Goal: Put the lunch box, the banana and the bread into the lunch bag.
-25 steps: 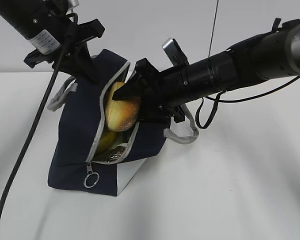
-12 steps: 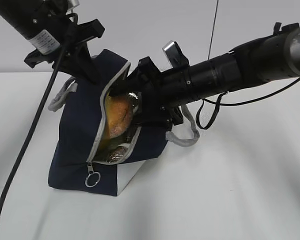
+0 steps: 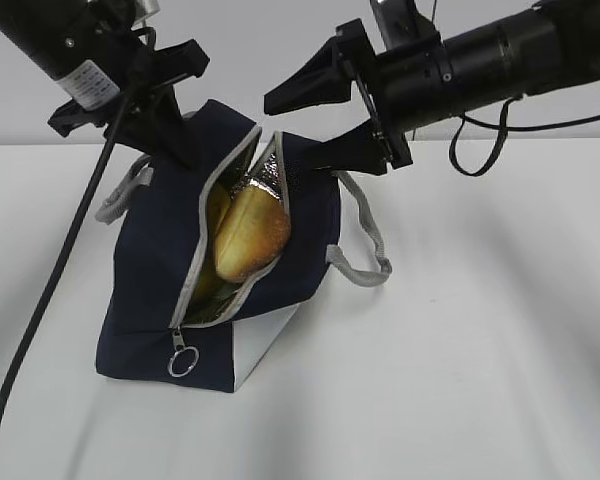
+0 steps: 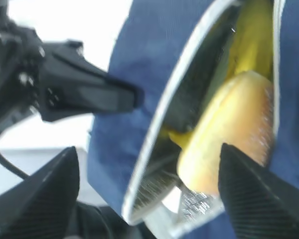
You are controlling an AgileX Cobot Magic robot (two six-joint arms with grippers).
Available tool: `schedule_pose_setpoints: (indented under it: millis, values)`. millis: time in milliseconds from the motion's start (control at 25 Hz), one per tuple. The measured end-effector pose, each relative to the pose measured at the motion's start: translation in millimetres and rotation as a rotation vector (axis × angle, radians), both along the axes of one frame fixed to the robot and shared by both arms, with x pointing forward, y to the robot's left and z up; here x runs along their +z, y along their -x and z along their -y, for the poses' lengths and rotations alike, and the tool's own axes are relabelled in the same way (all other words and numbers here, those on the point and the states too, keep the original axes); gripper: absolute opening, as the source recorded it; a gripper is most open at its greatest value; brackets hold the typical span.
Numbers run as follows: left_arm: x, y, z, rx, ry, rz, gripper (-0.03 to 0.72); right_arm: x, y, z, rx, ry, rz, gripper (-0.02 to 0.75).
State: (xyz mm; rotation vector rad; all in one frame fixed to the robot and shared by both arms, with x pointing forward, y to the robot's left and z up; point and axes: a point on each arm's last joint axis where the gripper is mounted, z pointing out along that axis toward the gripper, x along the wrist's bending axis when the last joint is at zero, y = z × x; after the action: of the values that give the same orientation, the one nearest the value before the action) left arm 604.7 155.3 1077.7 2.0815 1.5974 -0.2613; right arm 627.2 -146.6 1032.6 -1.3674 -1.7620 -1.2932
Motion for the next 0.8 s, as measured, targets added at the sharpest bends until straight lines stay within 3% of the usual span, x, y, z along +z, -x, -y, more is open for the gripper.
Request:
schedule_pose_setpoints:
  millis: [160, 360, 440, 600, 800]
  values:
    - [0, 0, 0, -0.006, -0.003, 0.0, -0.001, 9, 0, 5, 0.072, 0.128, 0.04, 0.639]
    - [-1, 0, -1, -0.01, -0.017, 0.002, -0.001, -2, 2, 18, 0.097, 0.369, -0.002, 0.621]
    - [-1, 0, -2, -0.01, -0.021, 0.003, -0.001, -6, 3, 21, 0.093, 0.425, -0.021, 0.609]
    - [-1, 0, -2, -0.01, -0.022, 0.004, -0.001, -7, 2, 24, 0.077, 0.447, -0.034, 0.59]
    - [-1, 0, -2, -0.01, -0.023, 0.004, -0.001, -6, 0, 19, 0.051, 0.393, -0.045, 0.585]
